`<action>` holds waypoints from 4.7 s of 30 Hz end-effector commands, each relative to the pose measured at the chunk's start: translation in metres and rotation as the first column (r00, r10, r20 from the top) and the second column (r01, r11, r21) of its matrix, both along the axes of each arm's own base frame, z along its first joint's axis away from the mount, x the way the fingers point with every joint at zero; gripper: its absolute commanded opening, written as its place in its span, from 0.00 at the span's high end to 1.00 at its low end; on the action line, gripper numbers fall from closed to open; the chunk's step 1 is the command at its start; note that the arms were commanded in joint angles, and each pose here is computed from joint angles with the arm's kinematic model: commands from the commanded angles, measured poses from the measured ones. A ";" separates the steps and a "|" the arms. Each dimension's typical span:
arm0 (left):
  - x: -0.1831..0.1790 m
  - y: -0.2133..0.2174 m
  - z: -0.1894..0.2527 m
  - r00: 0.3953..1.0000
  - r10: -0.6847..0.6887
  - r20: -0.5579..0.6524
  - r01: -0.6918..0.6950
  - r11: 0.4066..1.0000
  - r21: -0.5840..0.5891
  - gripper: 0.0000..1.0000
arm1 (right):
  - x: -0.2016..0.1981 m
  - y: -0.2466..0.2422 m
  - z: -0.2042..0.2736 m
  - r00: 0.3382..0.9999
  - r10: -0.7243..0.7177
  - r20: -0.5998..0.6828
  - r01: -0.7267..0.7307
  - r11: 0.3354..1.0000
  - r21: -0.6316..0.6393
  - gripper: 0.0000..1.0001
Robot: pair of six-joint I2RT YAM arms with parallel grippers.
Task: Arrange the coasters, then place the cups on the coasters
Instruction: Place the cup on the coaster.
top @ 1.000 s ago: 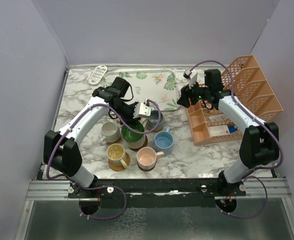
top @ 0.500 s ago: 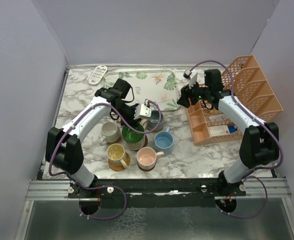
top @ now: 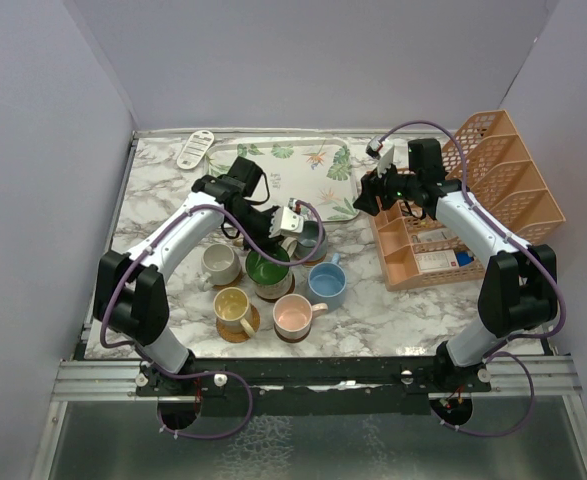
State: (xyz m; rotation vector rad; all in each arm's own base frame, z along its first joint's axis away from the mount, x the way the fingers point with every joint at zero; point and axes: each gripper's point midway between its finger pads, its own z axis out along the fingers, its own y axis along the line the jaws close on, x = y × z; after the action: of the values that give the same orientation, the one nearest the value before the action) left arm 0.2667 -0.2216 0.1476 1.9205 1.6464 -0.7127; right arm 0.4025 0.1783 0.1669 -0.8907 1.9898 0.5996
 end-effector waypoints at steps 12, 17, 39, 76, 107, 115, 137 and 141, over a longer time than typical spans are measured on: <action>-0.002 -0.013 0.004 0.999 -0.030 -0.017 0.029 0.997 -0.066 1.00 | -0.002 0.001 -0.001 1.000 0.028 -0.006 -0.028 1.000 0.010 0.43; -0.001 -0.015 0.003 0.999 -0.030 -0.024 0.028 0.997 -0.069 1.00 | -0.002 0.001 0.000 1.000 0.028 -0.007 -0.028 1.000 0.009 0.43; 0.002 -0.012 -0.009 0.999 -0.019 -0.041 0.018 0.999 -0.037 1.00 | -0.002 0.001 0.000 1.000 0.029 -0.006 -0.029 1.000 0.008 0.43; -0.001 -0.011 -0.005 0.998 0.023 -0.064 -0.025 0.999 -0.033 0.81 | -0.004 0.002 0.000 0.999 0.034 -0.010 -0.034 0.999 0.012 0.43; 0.084 0.063 0.123 0.646 0.693 0.320 -0.603 0.720 -0.342 0.22 | 0.024 -0.071 0.023 0.958 -0.281 0.055 0.285 0.910 -0.303 0.33; 0.121 0.164 0.163 0.179 0.956 0.232 -0.793 0.280 -0.541 0.02 | 0.036 -0.077 0.049 0.941 -0.328 0.088 0.339 0.890 -0.307 0.09; 0.104 0.236 0.197 -0.053 0.996 0.070 -0.735 0.009 -0.678 0.01 | 0.030 -0.110 0.166 0.748 -0.548 0.375 0.611 0.789 -0.065 0.00; 0.097 0.248 0.193 -0.131 0.991 -0.038 -0.631 -0.113 -0.768 0.01 | 0.018 -0.109 0.156 0.728 -0.541 0.421 0.596 0.803 0.001 0.00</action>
State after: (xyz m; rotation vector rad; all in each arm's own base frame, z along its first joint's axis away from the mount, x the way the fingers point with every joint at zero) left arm 0.3700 0.0220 0.3220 0.1582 1.6986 0.1896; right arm 0.4302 0.0754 0.3065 -0.4587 1.9254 -0.0801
